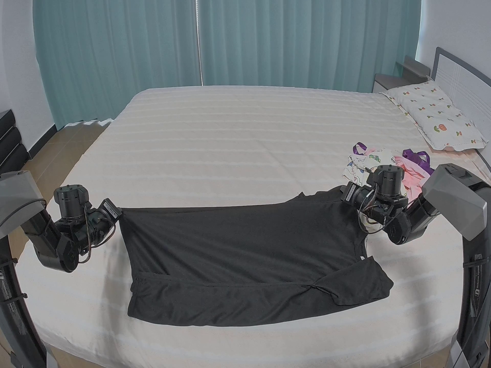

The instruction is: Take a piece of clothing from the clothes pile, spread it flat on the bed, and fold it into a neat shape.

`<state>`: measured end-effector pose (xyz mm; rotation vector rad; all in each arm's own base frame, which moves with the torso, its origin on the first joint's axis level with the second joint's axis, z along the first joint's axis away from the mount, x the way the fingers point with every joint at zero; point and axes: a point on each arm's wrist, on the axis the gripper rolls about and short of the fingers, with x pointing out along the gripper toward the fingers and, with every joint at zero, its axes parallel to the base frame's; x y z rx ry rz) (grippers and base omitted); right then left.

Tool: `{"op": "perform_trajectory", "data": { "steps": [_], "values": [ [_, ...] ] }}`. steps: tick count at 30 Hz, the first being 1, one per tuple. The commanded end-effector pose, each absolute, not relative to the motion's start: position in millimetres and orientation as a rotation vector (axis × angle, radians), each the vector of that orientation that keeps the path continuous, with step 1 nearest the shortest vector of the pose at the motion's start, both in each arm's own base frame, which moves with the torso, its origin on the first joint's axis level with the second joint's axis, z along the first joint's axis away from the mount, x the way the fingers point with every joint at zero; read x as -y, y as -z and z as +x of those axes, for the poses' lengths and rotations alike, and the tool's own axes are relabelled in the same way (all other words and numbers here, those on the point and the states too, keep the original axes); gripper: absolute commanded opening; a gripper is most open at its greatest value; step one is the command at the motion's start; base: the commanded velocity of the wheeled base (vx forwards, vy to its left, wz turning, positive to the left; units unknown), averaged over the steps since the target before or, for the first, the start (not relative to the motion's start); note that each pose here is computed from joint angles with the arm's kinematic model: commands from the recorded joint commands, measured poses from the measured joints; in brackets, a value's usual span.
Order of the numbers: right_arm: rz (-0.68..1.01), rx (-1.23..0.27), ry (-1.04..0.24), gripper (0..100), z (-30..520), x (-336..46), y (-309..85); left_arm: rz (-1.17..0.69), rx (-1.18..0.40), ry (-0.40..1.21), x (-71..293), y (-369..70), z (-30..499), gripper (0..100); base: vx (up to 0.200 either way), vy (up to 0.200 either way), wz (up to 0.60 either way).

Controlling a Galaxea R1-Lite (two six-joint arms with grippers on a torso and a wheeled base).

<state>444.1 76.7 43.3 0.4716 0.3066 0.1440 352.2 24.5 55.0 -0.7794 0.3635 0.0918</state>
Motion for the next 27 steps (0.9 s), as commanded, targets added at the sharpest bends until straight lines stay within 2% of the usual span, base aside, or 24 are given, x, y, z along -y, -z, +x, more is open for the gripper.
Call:
{"op": "perform_trajectory", "data": {
  "steps": [1,9,27],
  "values": [
    [0.479,-0.287,-0.163,0,427.1,-69.6,-64.7,-0.749,-0.396,-0.097,-24.1,-52.8,337.9,0,0.000,0.000,0.00],
    [0.475,-0.333,-0.162,0,393.6,-57.5,-66.6,-0.677,-0.460,-0.099,-22.3,-41.2,321.5,0,0.000,0.000,0.00],
    [0.403,-0.506,-0.129,0,327.5,-47.2,-2.6,-0.634,-0.693,-0.135,-12.6,-7.1,267.8,0,0.000,0.000,0.00]
  ]
}}
